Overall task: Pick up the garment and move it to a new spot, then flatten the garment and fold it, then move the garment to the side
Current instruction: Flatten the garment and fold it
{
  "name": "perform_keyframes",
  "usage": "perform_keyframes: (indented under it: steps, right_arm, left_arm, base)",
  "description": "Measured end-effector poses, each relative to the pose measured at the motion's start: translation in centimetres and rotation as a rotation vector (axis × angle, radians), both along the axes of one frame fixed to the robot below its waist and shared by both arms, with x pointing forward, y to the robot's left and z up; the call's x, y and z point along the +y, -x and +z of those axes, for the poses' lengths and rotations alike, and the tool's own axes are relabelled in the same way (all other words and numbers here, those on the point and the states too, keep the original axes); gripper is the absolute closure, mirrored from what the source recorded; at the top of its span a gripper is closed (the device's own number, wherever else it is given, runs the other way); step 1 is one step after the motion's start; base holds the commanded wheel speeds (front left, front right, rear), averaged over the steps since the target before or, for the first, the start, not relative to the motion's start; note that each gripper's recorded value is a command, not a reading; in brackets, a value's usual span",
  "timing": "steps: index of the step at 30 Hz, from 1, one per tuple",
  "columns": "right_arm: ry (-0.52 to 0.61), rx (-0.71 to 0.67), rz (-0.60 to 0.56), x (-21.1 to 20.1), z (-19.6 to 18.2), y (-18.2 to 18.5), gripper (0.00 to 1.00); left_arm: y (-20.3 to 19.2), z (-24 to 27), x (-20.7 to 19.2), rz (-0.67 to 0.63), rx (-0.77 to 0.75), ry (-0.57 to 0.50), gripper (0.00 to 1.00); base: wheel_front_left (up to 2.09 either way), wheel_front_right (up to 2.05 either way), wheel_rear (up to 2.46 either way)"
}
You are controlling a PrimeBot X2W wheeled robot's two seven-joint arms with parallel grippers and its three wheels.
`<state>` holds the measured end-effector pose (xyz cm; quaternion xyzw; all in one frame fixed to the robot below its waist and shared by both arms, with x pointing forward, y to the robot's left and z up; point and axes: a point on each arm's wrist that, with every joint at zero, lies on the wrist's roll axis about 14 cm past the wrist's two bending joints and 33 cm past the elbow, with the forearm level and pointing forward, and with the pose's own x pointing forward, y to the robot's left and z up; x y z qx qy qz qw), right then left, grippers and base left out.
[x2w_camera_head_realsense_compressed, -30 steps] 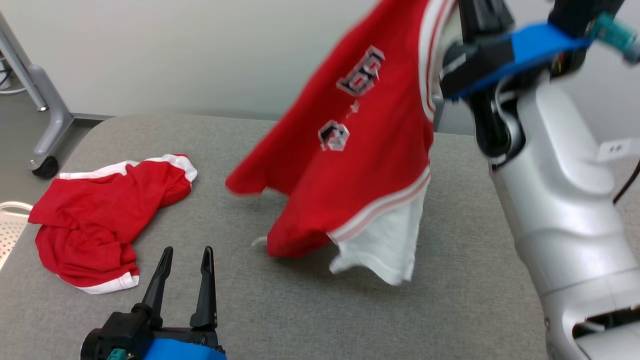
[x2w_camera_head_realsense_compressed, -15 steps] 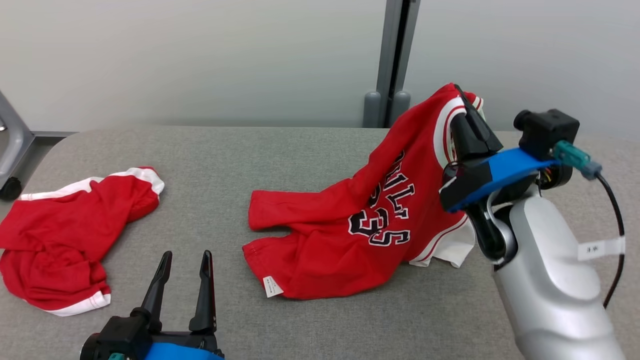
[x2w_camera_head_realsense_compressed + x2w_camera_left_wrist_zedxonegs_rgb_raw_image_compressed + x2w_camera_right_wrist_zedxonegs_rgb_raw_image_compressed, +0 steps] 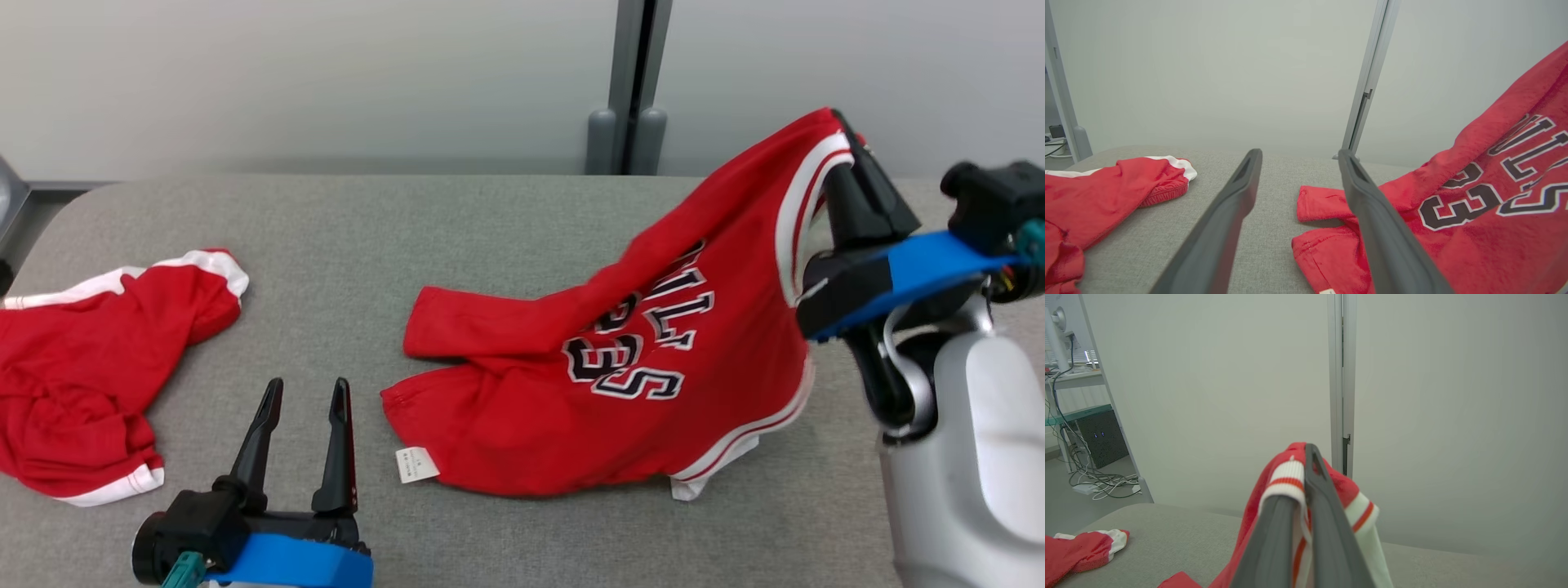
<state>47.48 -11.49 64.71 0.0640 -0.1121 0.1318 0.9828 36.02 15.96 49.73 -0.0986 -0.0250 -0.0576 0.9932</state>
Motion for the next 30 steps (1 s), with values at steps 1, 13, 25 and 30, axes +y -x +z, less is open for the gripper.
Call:
perform_keyframes:
  steps: [1, 13, 25, 30]
  right_arm:
    - [0.018, 0.026, -0.021, -0.4, -0.7, -0.9, 1.0]
    - [0.078, 0.153, -0.041, 2.2, -5.5, -10.7, 1.0]
    - [0.171, 0.49, 0.045, 5.4, -16.1, -11.1, 0.0]
    - [0.18, 0.54, 0.018, 3.5, -17.9, -8.7, 0.0]
  left_arm:
    - [-0.2, 0.0, 0.0, -0.001, 0.001, 0.001, 0.0]
    - [-1.3, -0.6, 1.5, 0.05, 0.019, -0.008, 0.0]
    - [-1.2, -1.1, 3.0, 0.1, 0.037, -0.018, 0.0]
    - [-1.0, -0.7, 2.2, 0.078, 0.024, -0.013, 0.0]
  base:
    - [0.0, 0.0, 0.0]
    - [0.0, 0.0, 0.0]
    - [0.0, 0.0, 0.0]
    - [0.0, 0.0, 0.0]
